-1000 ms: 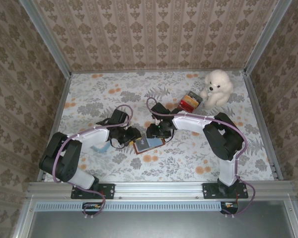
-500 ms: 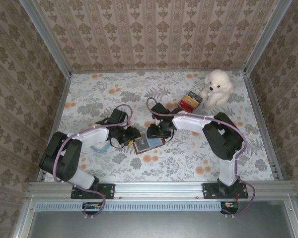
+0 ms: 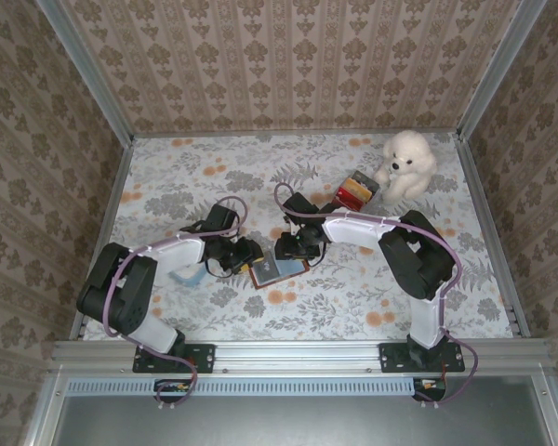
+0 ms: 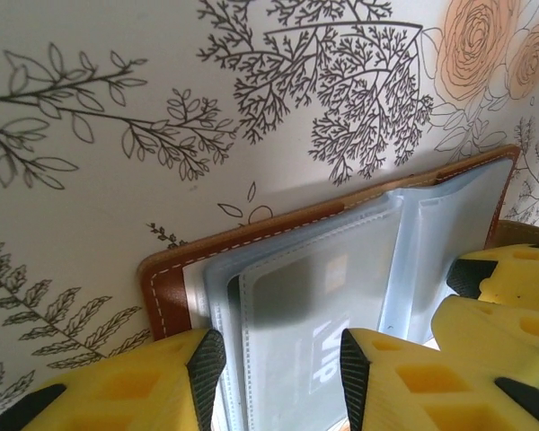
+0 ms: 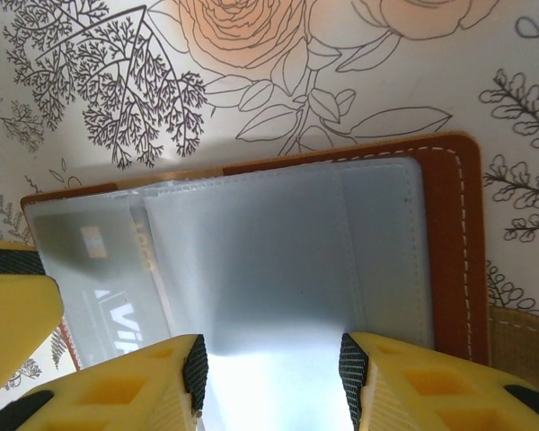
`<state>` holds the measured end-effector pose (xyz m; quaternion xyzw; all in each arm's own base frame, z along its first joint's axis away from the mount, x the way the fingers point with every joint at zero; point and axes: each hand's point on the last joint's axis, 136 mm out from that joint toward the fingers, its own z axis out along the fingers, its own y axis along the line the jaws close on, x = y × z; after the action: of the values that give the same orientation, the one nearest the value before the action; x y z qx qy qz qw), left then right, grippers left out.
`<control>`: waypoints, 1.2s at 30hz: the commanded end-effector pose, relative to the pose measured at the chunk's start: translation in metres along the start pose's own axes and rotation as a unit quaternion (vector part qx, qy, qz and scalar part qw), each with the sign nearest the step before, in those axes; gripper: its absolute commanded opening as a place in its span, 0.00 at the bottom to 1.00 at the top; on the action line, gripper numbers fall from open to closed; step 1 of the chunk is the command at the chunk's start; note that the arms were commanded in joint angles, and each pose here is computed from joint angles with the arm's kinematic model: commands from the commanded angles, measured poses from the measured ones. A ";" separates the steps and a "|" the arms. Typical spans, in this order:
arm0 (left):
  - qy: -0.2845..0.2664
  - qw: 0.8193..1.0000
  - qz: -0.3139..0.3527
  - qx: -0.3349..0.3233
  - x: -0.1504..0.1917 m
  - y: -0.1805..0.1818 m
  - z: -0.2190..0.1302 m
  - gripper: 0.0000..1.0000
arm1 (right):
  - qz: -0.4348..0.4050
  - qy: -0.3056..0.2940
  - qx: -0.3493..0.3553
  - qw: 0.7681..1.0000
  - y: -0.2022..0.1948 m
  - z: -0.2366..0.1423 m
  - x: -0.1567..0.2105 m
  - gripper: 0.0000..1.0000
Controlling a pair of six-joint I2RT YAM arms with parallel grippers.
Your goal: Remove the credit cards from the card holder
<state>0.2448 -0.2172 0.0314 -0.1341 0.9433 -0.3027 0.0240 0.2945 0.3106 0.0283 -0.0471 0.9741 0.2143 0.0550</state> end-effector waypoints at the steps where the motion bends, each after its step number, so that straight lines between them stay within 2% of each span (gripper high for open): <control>1: 0.006 1.000 0.004 0.017 -0.003 -0.008 0.001 0.43 | 0.011 0.037 0.017 0.999 -0.015 0.016 0.018 0.48; 5: 0.012 0.999 0.001 0.043 -0.002 -0.017 0.002 0.39 | 0.010 0.042 0.005 0.999 -0.011 0.017 0.020 0.45; 30: 0.014 0.997 0.019 0.072 -0.002 -0.028 -0.006 0.32 | 0.015 0.050 0.006 0.999 -0.015 0.022 0.024 0.43; 36: 0.020 0.996 0.032 0.075 -0.001 -0.032 -0.007 0.26 | 0.016 0.051 0.007 0.999 -0.016 0.023 0.025 0.43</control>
<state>0.2497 -0.2232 0.0392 -0.1301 0.9319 -0.3380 0.0196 0.2917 0.3165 0.0264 -0.0504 0.9701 0.2330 0.0452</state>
